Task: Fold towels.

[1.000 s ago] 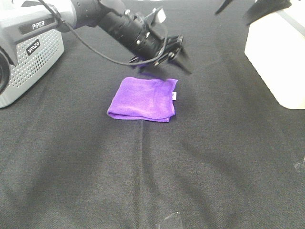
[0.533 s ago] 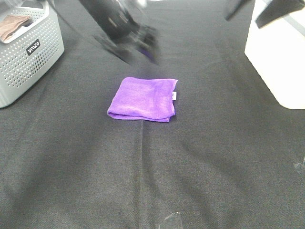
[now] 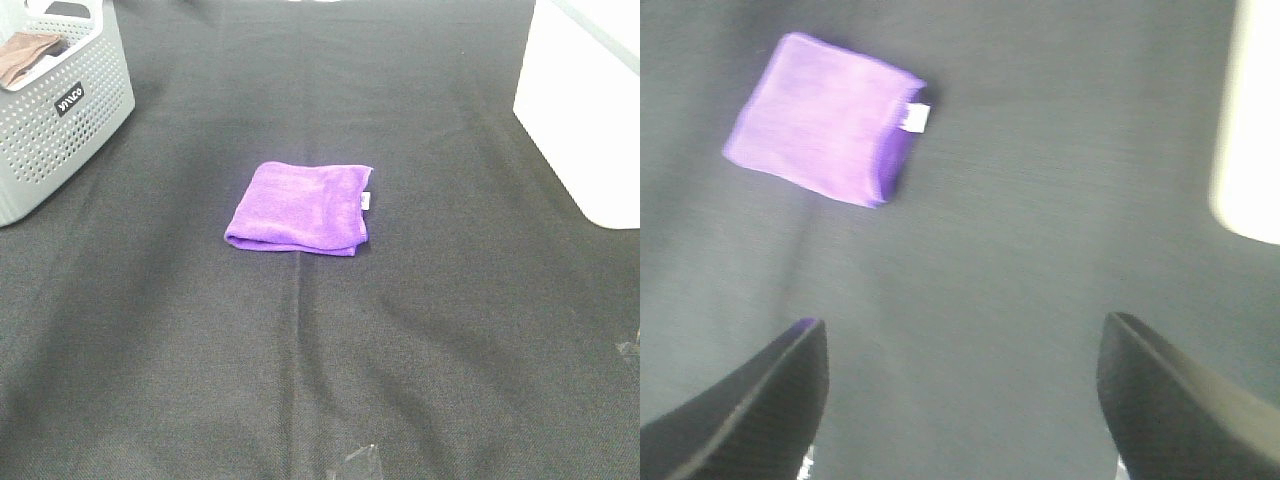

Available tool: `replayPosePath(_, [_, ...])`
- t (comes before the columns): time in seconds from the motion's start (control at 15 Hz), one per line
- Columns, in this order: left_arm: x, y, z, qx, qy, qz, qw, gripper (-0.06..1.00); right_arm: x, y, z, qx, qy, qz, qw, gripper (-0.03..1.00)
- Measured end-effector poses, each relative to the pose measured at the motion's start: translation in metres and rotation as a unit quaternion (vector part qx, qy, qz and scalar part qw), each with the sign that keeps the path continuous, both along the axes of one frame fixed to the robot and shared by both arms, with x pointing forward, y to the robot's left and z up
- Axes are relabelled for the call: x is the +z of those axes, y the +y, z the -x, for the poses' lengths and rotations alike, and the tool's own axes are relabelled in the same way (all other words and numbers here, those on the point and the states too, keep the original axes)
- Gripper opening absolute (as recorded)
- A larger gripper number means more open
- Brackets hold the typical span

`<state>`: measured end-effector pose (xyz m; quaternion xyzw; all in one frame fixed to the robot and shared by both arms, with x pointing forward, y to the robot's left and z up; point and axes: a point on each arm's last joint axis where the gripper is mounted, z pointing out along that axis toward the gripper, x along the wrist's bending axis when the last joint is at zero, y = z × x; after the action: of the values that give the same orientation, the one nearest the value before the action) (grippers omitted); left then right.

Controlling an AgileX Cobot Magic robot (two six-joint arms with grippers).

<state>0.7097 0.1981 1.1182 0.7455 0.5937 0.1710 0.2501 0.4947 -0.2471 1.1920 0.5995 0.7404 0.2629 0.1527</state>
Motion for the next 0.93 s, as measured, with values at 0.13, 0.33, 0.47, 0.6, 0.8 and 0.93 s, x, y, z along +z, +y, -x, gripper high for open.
replayPosePath(0.13, [0.025, 0.054, 0.030, 0.052, 0.006, -0.010, 0.999, 0.75, 0.008, -0.010, 0.046, -0.012, -0.029, 0.003, 0.999, 0.72])
replayPosePath(0.33, [0.050, 0.094, 0.133, 0.083, 0.032, -0.019, 0.996, 0.75, 0.005, -0.024, 0.128, -0.018, -0.083, -0.005, 0.996, 0.75])
replayPosePath(0.47, [0.052, 0.096, 0.208, 0.085, 0.026, -0.018, 0.996, 0.75, -0.005, -0.031, 0.173, -0.018, -0.119, -0.011, 0.993, 0.75])
replayPosePath(0.6, [0.047, 0.097, 0.285, 0.086, -0.006, -0.015, 0.996, 0.75, -0.020, -0.038, 0.219, -0.020, -0.165, -0.017, 0.986, 0.75])
replayPosePath(0.8, [0.017, 0.098, 0.374, 0.087, -0.054, -0.010, 0.995, 0.75, -0.057, -0.044, 0.253, -0.020, -0.189, -0.021, 0.982, 0.75])
replayPosePath(0.93, [0.000, 0.099, 0.410, 0.085, -0.089, -0.010, 0.992, 0.75, -0.085, -0.046, 0.266, -0.017, -0.196, -0.016, 0.980, 0.75])
